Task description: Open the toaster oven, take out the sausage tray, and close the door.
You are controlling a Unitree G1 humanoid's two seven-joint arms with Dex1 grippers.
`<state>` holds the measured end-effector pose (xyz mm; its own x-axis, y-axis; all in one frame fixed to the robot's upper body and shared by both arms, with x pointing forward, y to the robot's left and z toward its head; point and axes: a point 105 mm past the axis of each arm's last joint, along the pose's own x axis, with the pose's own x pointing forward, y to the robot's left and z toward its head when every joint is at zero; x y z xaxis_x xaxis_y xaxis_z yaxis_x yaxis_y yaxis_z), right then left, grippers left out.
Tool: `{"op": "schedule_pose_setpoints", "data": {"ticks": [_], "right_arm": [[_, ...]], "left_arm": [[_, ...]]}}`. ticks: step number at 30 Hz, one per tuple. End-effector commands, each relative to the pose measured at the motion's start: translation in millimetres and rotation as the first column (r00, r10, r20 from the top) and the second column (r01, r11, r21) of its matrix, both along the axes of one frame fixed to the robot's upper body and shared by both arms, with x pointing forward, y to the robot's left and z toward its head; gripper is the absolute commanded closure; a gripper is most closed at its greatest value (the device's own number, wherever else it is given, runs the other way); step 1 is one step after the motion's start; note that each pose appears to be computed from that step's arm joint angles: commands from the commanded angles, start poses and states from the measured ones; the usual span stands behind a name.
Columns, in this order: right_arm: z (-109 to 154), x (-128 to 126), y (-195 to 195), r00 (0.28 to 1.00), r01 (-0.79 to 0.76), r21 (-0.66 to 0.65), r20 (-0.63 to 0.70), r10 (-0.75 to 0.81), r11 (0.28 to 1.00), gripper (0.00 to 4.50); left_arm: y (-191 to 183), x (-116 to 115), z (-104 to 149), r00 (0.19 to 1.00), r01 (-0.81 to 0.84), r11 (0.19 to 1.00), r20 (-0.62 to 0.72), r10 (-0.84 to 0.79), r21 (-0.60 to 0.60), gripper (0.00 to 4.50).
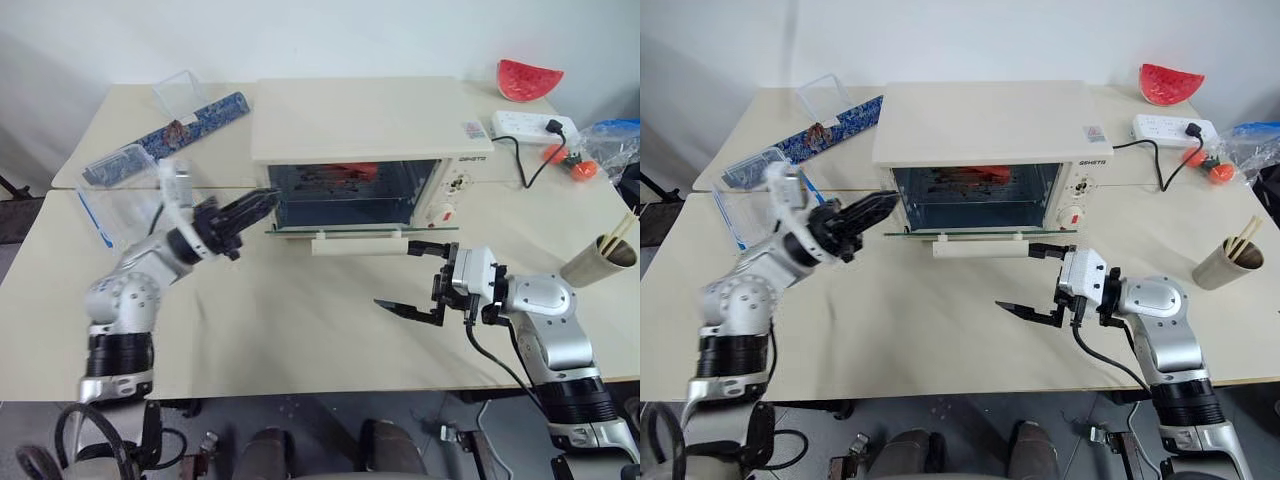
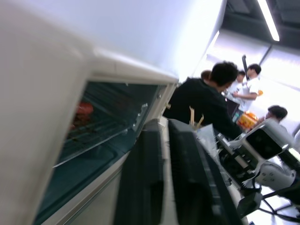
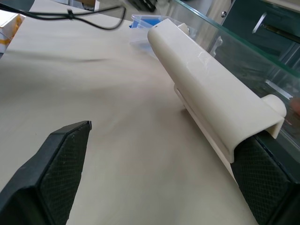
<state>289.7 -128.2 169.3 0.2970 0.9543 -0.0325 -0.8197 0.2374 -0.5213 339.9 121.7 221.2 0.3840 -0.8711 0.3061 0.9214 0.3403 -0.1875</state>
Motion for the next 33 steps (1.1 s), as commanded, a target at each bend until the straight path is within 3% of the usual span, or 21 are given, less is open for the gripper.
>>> {"op": "schedule_pose_setpoints", "data": {"ticks": [1, 5, 16, 20, 26, 30, 33], "right_arm": [[7.0, -3.4, 0.2, 0.999, -0.004, 0.001, 0.053, 0.004, 1.0, 0.0], [6.7, -6.2, -7.5, 0.997, 0.039, 0.0, 0.061, -0.039, 0.999, 0.0], [-26.0, -51.0, -98.1, 0.919, 0.389, -0.075, -0.03, -0.392, 0.918, 0.0], [-5.1, -57.0, -123.9, 0.861, 0.508, -0.047, 0.024, -0.508, 0.86, 0.0], [19.8, -38.2, -103.8, 0.862, 0.497, -0.005, 0.118, -0.493, 0.868, 0.0], [35.4, 7.4, -46.2, 0.834, 0.517, 0.006, 0.223, -0.505, 0.856, 0.0], [34.1, 22.1, -10.2, 0.855, 0.458, -0.043, 0.293, -0.428, 0.888, 0.0]], "left_arm": [[-4.2, 5.4, -1.1, 1.0, -0.021, 0.999, 0.017, 0.02, 0.04, 4.48], [-10.6, 4.4, -8.6, 1.0, 0.013, 0.999, -0.001, -0.013, 0.052, 4.48], [-13.3, -14.4, -46.1, 0.993, 0.12, 0.97, -0.044, -0.114, 0.213, 4.48], [-14.8, -20.8, -74.5, 0.991, 0.135, 0.94, -0.049, -0.126, 0.314, 4.48], [-12.6, -23.2, -84.8, 0.993, 0.111, 0.932, -0.003, -0.117, 0.346, 4.48], [1.4, -27.0, -77.9, 0.987, 0.026, 0.947, 0.143, -0.075, 0.319, 4.48], [12.0, -33.0, -71.7, 0.98, -0.021, 0.956, 0.194, -0.038, 0.291, 3.62]]}}
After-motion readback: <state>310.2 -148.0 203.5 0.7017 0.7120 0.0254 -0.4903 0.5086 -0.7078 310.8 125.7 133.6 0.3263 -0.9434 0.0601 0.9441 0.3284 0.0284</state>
